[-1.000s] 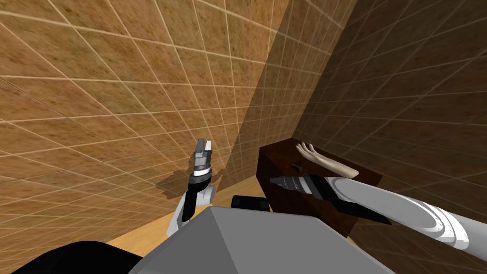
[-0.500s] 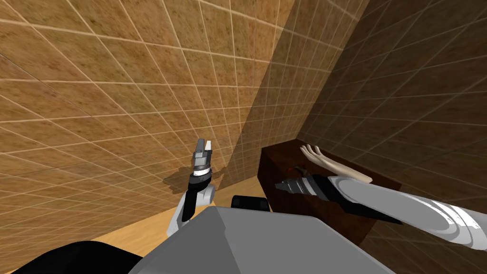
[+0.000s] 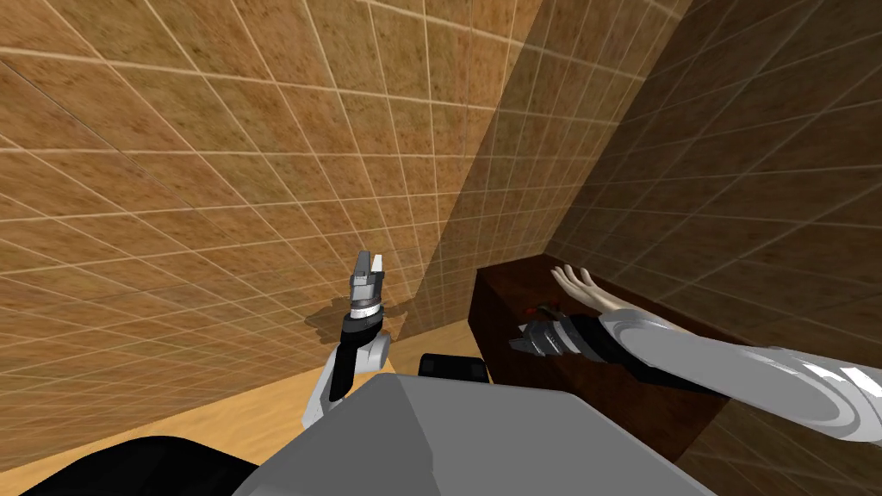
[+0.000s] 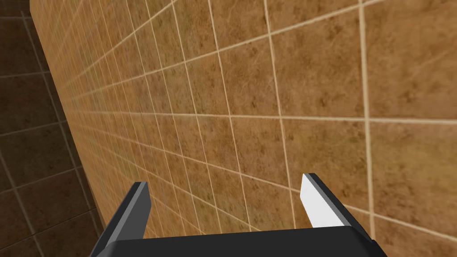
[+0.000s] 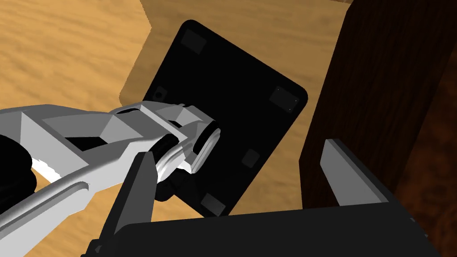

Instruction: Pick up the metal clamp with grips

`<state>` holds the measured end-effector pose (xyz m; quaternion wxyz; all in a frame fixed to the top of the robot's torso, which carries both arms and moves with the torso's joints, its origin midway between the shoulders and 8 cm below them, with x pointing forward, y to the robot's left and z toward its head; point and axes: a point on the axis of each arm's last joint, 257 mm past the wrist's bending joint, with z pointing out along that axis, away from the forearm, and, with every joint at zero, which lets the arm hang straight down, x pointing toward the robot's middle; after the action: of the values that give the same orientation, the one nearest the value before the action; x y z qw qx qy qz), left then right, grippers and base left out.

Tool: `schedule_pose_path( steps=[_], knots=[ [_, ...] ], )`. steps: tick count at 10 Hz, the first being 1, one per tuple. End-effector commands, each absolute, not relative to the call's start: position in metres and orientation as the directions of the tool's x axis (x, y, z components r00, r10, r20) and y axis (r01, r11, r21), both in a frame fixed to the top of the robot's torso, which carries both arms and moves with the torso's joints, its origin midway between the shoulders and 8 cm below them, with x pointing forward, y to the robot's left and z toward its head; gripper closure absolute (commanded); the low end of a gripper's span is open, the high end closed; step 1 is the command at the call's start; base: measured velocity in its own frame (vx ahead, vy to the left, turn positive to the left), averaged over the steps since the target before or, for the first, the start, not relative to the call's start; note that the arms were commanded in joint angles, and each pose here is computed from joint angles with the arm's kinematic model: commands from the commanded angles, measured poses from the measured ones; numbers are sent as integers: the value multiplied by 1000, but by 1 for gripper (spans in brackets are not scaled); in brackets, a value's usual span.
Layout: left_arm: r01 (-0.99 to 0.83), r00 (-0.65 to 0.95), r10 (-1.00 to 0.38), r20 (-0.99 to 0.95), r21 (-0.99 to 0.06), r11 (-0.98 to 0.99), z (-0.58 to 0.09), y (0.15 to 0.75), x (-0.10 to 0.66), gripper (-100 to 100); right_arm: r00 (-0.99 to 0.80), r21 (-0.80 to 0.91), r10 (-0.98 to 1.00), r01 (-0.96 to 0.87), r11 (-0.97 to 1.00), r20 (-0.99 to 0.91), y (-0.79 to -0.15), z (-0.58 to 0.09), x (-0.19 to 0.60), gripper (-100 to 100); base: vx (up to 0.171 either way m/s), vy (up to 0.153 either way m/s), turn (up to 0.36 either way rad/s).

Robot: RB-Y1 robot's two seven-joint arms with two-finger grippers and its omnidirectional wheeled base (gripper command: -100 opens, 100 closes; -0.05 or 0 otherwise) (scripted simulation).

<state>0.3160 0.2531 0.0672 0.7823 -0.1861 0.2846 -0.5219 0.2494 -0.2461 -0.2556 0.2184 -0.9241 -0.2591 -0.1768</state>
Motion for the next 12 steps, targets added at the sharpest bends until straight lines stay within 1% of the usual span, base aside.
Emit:
schedule_pose_path(
  steps=[1,2,4,6,7,8,11,12],
  knots=[
    [711,293,-923,-251,-588,386,67,253,316,0,788,-293,426,577,-762,444,-250,-257,249,-100,1,1,-18],
    [711,293,-923,-251,-588,386,67,253,316,0,739,-208,520,640,-740,428,-268,-260,248,-100,4,-9,192],
    [711,293,-923,-251,-588,386,67,253,316,0,693,-158,580,689,-707,428,-275,-260,249,-100,5,-18,58],
    [711,293,-923,-251,-588,386,67,253,316,0,606,-52,696,767,-639,385,-299,-260,248,-100,8,-19,147],
    [711,293,-923,-251,-588,386,67,253,316,0,584,-37,715,783,-621,384,-300,-260,249,-100,4,-14,-27],
    [711,293,-923,-251,-588,386,67,253,316,0,531,27,779,821,-571,334,-319,-259,248,-100,8,-20,152],
    [711,293,-923,-251,-588,386,67,253,316,0,467,65,825,857,-511,319,-324,-258,250,-100,3,-14,33],
    [711,293,-923,-251,-588,386,67,253,316,0,398,123,882,891,-437,252,-345,-255,249,-100,2,-14,194]
  ],
)
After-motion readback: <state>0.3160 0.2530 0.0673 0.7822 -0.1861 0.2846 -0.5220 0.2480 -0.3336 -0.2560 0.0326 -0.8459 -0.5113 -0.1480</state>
